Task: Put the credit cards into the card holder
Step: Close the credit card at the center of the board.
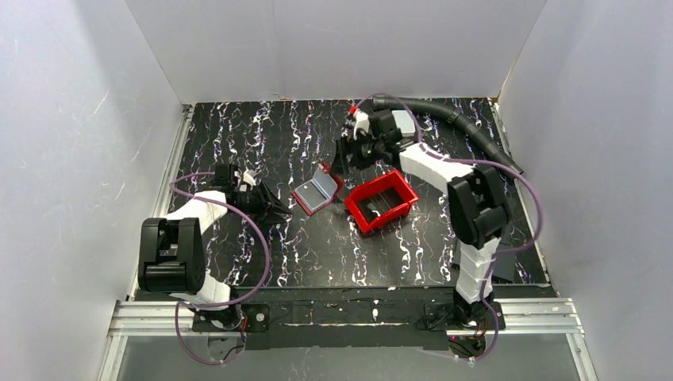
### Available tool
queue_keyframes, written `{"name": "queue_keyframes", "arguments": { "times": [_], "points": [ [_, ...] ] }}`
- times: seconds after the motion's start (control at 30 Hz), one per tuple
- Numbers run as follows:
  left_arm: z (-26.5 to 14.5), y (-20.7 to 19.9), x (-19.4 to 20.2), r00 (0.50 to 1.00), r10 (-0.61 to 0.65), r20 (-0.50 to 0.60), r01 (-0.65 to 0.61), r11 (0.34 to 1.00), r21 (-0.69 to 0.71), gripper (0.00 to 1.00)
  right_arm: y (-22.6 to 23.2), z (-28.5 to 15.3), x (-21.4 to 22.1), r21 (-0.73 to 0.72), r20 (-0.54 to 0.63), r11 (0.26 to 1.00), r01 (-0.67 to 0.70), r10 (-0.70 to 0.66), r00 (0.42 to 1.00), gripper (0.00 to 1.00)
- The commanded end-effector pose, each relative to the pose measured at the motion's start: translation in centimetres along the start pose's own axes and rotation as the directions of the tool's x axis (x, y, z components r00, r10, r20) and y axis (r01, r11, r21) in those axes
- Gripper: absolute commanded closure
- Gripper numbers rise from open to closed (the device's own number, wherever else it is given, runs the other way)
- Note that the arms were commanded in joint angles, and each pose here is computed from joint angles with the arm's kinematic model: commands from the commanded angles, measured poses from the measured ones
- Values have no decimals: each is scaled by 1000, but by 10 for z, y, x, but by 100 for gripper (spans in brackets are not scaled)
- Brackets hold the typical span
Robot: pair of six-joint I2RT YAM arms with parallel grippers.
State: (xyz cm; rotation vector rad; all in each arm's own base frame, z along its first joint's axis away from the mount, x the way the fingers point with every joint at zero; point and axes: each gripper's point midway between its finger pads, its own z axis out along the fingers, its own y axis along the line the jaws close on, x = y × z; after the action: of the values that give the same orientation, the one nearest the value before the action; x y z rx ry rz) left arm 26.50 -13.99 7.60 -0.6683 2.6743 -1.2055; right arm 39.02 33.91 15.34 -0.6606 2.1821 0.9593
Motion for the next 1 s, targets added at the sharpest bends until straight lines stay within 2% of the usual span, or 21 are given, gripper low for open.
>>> {"name": "queue_keyframes", "arguments": {
  "times": [0.0, 0.1, 0.3, 0.43, 0.47, 0.53, 0.6, 0.67, 0.77, 0.83, 0.9, 0.97],
  "points": [
    [1, -3, 5, 999, -30, -32, 32, 999, 41, 59, 3, 33, 25, -103, -19, 995, 16, -18, 1000, 2],
    [0, -3, 7, 999, -32, -32, 33, 999, 43, 55, -5, 47, 42, -112, -62, 994, -17, 10, 998, 2],
    [2, 1, 7, 999, -40, -33, 41, 999, 30, 53, 5, 55, 53, -167, -73, 980, -104, 93, 993, 17],
    [3, 0, 3, 999, -44, -21, 45, 999, 25, 54, 5, 51, 48, -52, -45, 996, -67, 65, 997, 30],
    [2, 0, 2, 999, -42, -16, 42, 999, 24, 54, 5, 50, 48, -18, -44, 999, -43, 42, 998, 39],
    [3, 0, 0, 999, -42, -10, 42, 999, 19, 55, 4, 49, 46, 66, -49, 998, 11, -8, 999, 67],
    [3, 1, -1, 999, -47, -5, 47, 999, 14, 56, 8, 46, 44, 146, -60, 986, 85, -77, 995, 79],
    [1, -1, -2, 999, -45, 7, 45, 999, 13, 56, 16, 43, 42, 244, -79, 951, 188, -174, 982, 82],
    [-4, -2, -4, 999, -29, 41, 29, 1000, -5, 56, 25, 36, 40, 396, -154, 846, 357, -322, 934, 82],
    [-8, -2, -4, 998, -15, 59, 16, 1000, -18, 56, 33, 37, 50, 430, -223, 796, 427, -364, 904, 82],
    [-13, -1, -4, 997, 4, 73, -1, 999, -34, 57, 44, 42, 55, 427, -265, 750, 504, -429, 863, 74],
    [-21, 5, -9, 995, -6, 103, 11, 999, -49, 56, 61, 55, 65, 375, -285, 761, 530, -449, 847, 63]
  ]
}}
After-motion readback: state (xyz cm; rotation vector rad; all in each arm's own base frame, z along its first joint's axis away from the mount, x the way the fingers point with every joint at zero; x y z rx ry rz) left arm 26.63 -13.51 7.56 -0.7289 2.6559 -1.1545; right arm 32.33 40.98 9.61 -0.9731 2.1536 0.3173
